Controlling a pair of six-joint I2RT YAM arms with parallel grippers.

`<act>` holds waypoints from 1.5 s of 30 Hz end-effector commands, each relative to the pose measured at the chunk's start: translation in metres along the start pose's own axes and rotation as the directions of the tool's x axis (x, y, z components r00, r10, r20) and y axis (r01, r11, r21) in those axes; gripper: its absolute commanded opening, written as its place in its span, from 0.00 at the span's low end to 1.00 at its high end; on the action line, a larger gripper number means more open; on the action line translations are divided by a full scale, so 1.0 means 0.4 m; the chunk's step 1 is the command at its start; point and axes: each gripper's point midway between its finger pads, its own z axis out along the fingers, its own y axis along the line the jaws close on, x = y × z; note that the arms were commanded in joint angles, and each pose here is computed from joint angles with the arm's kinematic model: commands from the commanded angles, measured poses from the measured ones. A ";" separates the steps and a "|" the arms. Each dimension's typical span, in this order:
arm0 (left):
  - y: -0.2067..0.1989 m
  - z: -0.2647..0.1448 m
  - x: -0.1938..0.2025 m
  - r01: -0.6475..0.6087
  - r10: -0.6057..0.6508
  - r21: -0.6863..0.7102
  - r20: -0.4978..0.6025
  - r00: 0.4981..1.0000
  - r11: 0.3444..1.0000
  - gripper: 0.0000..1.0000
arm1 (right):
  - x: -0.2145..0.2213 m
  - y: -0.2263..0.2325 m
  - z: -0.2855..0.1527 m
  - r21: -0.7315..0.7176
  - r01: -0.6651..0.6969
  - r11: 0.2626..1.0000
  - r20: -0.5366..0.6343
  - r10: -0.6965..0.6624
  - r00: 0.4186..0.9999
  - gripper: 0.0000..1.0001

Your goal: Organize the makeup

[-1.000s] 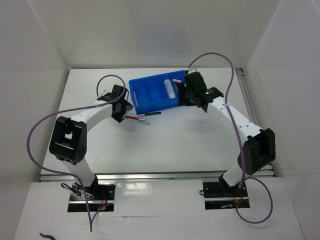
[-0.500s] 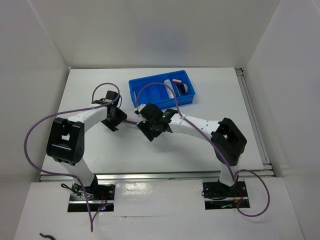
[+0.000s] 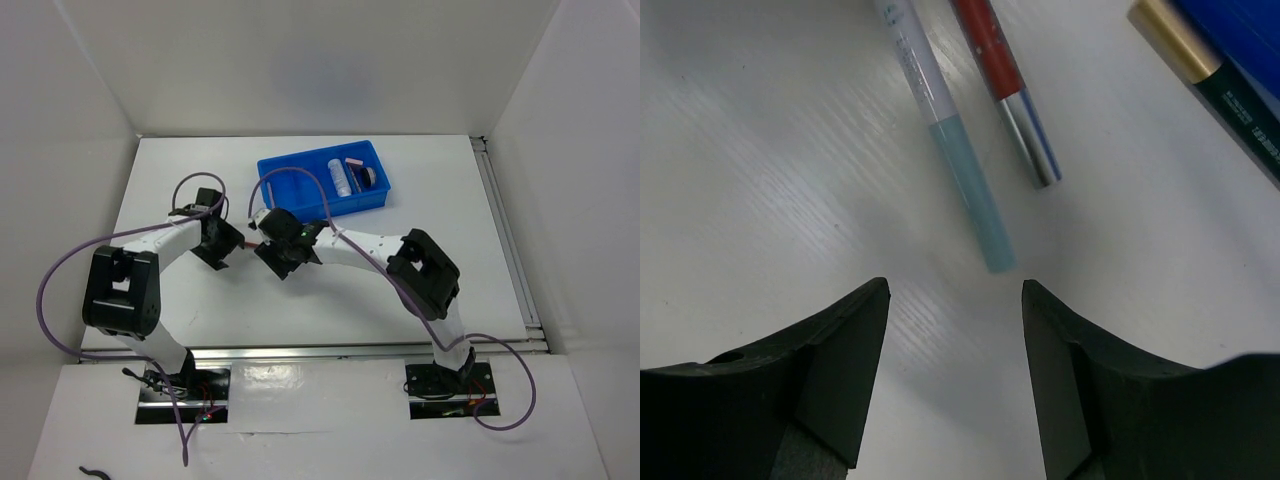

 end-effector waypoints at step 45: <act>0.045 -0.102 -0.134 0.020 -0.029 0.086 0.097 0.995 0.996 0.73 | -0.219 -0.043 -0.223 0.011 0.016 1.000 0.239 -0.018 0.971 0.06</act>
